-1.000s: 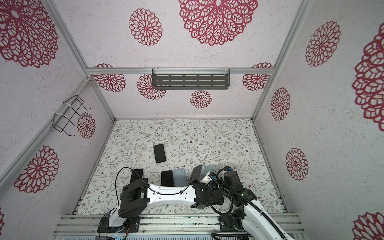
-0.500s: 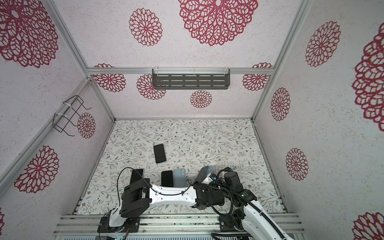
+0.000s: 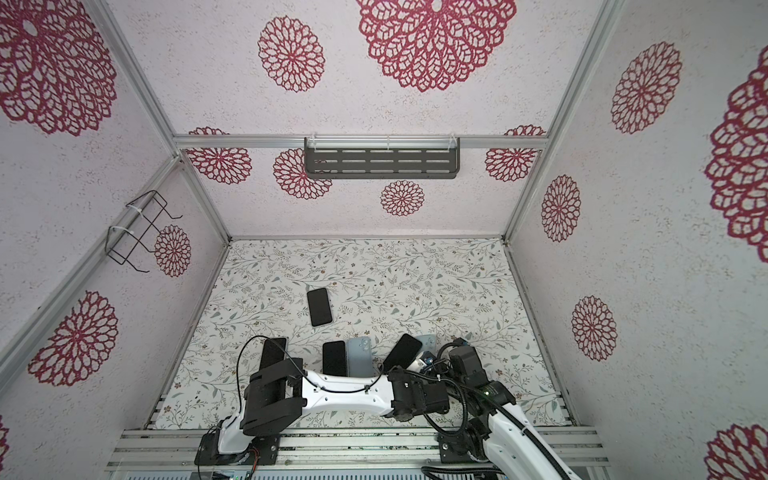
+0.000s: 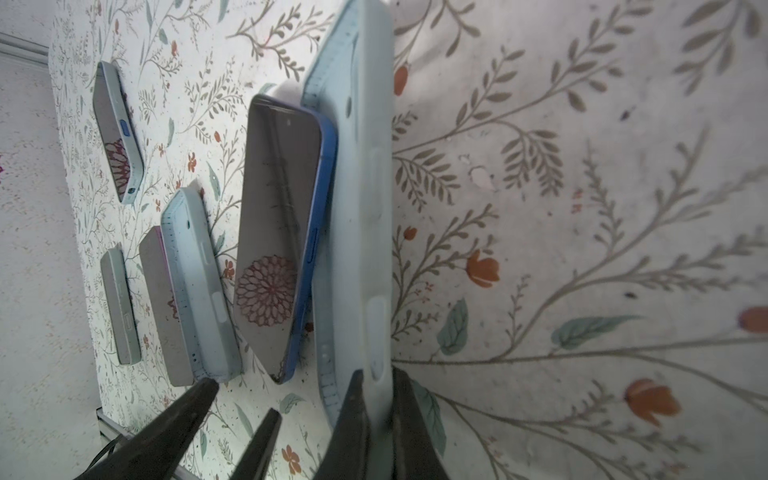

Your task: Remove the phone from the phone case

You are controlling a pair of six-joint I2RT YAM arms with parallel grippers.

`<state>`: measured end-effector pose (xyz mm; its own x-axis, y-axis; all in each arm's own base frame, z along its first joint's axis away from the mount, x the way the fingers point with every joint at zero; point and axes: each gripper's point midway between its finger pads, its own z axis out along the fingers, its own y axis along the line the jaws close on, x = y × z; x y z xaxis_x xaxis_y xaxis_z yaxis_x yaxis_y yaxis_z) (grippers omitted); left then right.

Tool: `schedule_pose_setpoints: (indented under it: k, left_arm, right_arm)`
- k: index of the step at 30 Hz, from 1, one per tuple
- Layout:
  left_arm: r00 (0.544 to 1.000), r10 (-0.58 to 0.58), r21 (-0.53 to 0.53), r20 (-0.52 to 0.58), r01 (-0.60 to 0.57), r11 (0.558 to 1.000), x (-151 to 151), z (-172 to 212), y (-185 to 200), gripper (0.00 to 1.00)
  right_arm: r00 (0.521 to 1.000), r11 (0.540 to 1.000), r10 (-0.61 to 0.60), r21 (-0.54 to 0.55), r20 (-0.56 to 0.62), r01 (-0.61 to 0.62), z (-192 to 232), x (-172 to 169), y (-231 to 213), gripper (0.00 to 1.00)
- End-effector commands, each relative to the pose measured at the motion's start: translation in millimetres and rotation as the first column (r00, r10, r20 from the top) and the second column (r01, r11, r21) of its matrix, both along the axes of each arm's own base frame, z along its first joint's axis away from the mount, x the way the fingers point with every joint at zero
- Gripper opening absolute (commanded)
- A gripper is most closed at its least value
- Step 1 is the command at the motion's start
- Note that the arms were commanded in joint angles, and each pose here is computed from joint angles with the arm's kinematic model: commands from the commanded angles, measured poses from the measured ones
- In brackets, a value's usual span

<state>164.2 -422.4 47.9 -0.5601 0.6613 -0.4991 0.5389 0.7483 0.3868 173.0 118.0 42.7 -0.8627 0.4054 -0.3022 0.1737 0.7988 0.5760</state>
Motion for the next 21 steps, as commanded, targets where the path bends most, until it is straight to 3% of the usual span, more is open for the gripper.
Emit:
schedule_pose_setpoints:
  k: [1,3,6,11,16,18,21]
  left_arm:
    - [1.0,0.024,-0.047,-0.008,-0.024,0.999,-1,5,3,0.55]
    - [0.998,0.07,-0.099,-0.007,-0.07,0.993,9,17,11,0.69]
    - [0.99,0.142,-0.182,-0.01,-0.141,0.973,26,38,31,0.79]
    - [0.975,0.221,-0.298,0.002,-0.21,0.931,48,75,63,0.86]
    - [0.961,0.278,-0.388,-0.001,-0.256,0.885,64,101,91,0.88]
    - [0.957,0.292,-0.425,0.006,-0.262,0.867,70,113,101,0.9]
    - [0.953,0.303,-0.463,0.013,-0.263,0.847,77,124,112,0.91]
  right_arm:
    - [0.999,1.0,-0.005,-0.026,0.033,0.005,0,6,-4,0.0]
    - [1.0,0.999,-0.014,-0.038,0.027,0.015,-2,7,-6,0.0]
    - [0.997,0.992,-0.068,-0.105,0.029,0.071,1,11,-20,0.0]
    - [0.984,0.963,-0.161,-0.208,0.072,0.173,12,16,-46,0.0]
    - [0.981,0.95,-0.179,-0.245,0.079,0.194,14,16,-54,0.0]
    - [0.982,0.963,-0.142,-0.212,0.127,0.166,22,25,-45,0.0]
    - [0.989,0.989,-0.003,-0.149,0.146,0.025,30,34,-16,0.0]
